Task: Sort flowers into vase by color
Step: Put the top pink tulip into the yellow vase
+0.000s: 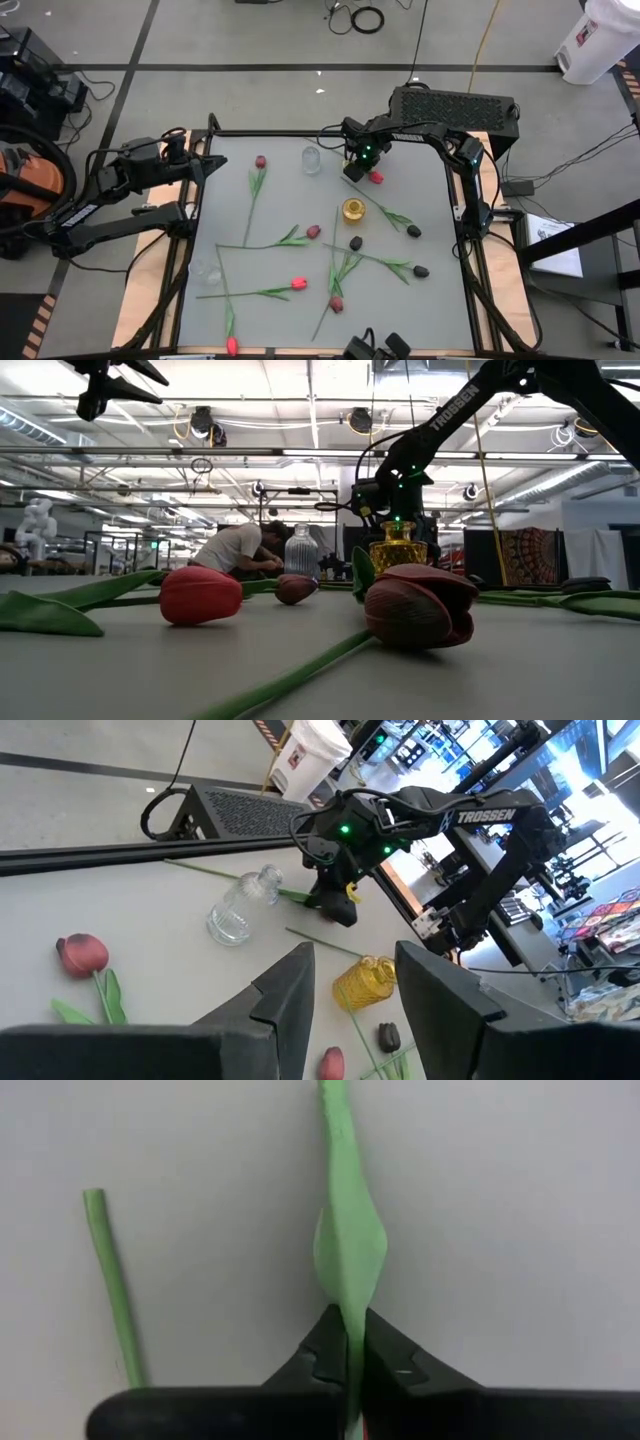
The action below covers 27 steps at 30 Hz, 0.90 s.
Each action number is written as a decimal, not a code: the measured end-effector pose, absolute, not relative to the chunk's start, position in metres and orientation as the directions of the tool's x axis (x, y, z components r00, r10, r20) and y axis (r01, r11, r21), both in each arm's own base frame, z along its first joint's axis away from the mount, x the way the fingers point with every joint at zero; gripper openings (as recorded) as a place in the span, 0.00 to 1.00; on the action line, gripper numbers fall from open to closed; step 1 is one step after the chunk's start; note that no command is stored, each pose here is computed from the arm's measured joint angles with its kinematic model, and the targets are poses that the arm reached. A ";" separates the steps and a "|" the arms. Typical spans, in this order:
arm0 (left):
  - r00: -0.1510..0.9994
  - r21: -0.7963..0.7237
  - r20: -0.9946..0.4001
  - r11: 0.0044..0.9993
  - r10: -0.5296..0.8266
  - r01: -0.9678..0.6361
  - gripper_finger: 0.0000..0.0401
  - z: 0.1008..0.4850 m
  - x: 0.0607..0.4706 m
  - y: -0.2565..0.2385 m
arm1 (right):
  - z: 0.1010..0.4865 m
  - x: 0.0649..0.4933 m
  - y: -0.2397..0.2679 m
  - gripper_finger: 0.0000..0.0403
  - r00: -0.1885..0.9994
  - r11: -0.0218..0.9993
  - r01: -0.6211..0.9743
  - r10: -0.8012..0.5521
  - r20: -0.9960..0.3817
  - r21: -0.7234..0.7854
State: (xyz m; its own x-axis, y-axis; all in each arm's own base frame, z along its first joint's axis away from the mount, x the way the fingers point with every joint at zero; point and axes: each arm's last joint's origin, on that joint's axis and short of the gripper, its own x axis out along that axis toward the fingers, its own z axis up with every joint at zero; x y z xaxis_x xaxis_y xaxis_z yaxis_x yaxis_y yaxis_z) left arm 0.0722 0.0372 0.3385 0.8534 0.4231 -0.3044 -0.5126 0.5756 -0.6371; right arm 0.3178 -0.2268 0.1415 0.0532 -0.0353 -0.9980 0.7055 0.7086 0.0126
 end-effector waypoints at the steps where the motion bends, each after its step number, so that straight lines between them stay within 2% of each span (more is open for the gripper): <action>1: 0.853 -0.637 -0.304 0.576 0.423 -0.512 0.37 0.339 0.072 0.037 | 0.141 0.317 -0.227 0.00 0.050 0.711 0.703 -0.033 -0.998 0.011; 11: 0.853 -0.632 -0.304 0.581 0.424 -0.514 0.37 0.338 0.072 0.037 | 0.153 0.308 -0.220 0.00 0.001 0.752 0.659 -0.004 -1.000 -0.003; 27: 0.850 -0.629 -0.305 0.579 0.430 -0.519 0.37 0.339 0.072 0.037 | 0.204 0.301 -0.209 0.00 0.104 0.779 0.627 -0.069 -0.992 0.012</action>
